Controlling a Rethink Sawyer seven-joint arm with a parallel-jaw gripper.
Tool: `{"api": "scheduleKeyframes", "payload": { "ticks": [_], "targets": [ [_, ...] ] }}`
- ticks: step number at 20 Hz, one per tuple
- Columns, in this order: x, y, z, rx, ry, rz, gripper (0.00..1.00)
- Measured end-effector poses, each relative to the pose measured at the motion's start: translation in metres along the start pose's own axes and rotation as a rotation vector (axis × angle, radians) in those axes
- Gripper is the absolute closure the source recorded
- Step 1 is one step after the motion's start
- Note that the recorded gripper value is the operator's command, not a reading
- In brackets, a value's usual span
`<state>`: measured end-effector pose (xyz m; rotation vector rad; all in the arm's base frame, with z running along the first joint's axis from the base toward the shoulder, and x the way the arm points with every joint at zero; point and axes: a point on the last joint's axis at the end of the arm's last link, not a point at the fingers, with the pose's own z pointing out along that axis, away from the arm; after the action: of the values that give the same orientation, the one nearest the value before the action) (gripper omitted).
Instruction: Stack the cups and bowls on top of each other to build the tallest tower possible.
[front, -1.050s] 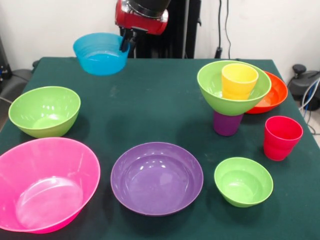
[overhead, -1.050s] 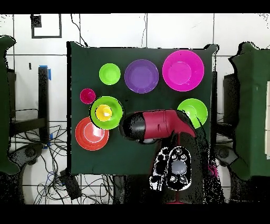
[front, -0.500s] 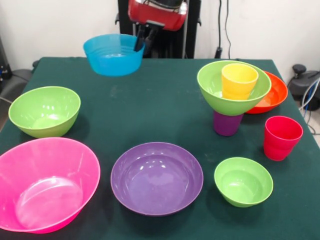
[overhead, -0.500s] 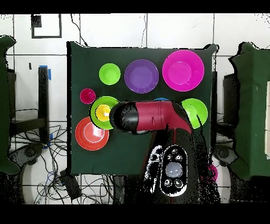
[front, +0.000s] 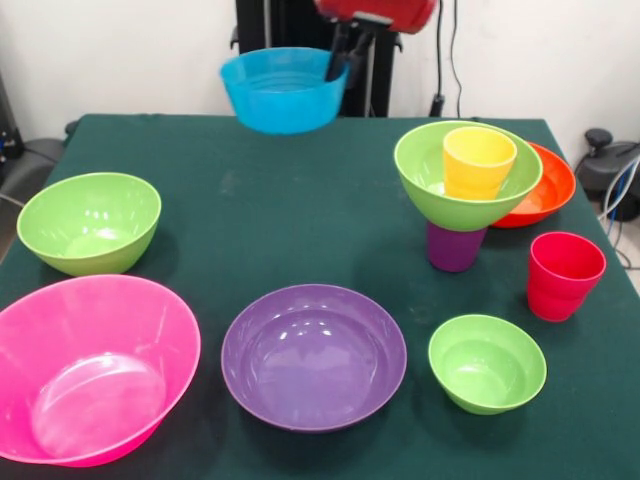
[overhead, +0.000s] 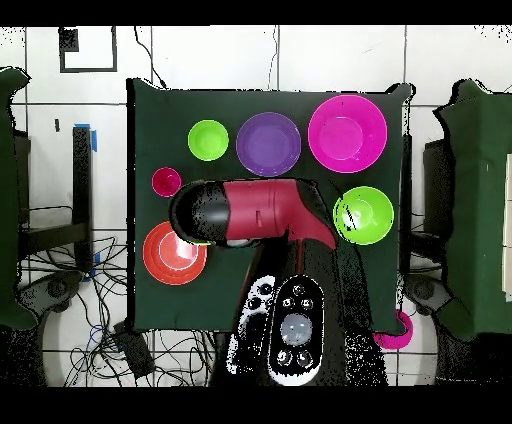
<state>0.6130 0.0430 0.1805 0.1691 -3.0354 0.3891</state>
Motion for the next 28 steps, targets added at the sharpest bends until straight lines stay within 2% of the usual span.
{"api": "scheduleKeyframes", "payload": {
  "ticks": [5,6,9,10,15,17,23,28],
  "targets": [
    [-0.002,0.029,-0.019,-0.016,0.009,-0.025,1.0],
    [-0.001,0.042,-0.025,-0.022,0.012,-0.033,1.0],
    [0.0,0.058,-0.03,-0.031,0.015,-0.044,1.0],
    [0.0,0.072,-0.034,-0.04,0.015,-0.049,1.0],
    [0.0,0.094,-0.04,-0.052,0.011,-0.051,1.0],
    [0.0,0.105,-0.044,-0.059,0.006,-0.038,1.0],
    [-0.002,0.117,-0.051,-0.063,0.011,0.008,1.0],
    [-0.005,0.134,-0.048,-0.062,0.049,0.046,1.0]
  ]
}}
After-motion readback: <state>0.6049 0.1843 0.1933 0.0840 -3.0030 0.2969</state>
